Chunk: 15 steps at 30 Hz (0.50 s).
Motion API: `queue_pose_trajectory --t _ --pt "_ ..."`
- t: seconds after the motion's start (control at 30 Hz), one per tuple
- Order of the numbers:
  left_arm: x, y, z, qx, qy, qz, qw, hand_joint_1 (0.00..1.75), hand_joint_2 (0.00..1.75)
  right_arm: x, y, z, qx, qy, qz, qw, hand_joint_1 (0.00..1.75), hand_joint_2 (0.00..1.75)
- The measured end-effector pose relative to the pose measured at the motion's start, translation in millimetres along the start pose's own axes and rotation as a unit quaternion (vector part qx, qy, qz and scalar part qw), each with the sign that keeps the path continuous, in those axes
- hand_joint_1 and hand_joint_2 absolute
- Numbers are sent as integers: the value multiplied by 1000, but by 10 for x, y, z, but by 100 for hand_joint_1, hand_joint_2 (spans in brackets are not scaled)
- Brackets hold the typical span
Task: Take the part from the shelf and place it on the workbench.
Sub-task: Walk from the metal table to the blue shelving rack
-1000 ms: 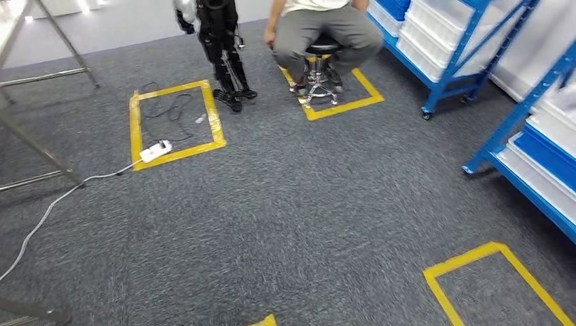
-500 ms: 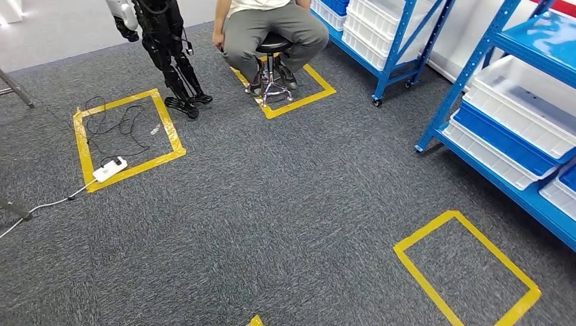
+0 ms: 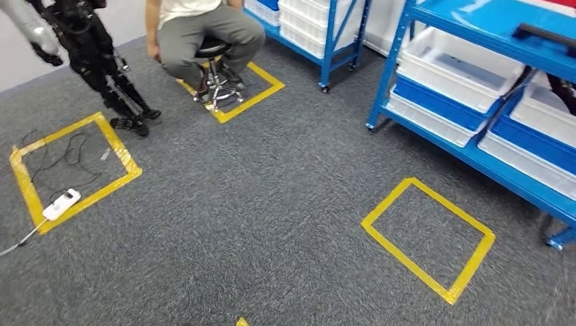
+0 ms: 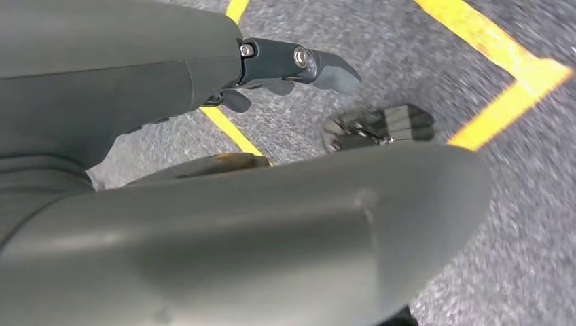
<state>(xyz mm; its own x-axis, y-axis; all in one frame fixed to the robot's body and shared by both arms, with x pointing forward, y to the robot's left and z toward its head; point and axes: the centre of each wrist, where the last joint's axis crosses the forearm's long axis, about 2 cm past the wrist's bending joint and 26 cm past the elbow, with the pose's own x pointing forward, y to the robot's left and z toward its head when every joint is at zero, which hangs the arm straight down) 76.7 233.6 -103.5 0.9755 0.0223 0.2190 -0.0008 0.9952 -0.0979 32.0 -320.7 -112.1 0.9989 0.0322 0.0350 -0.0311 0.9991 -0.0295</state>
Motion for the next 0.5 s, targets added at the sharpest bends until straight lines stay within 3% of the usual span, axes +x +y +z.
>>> queue_pose_trajectory --t 0.5 --pt "8 16 -1 -5 -13 -8 1000 0 0 0 -9 0 1 0 4 1000 0 0"
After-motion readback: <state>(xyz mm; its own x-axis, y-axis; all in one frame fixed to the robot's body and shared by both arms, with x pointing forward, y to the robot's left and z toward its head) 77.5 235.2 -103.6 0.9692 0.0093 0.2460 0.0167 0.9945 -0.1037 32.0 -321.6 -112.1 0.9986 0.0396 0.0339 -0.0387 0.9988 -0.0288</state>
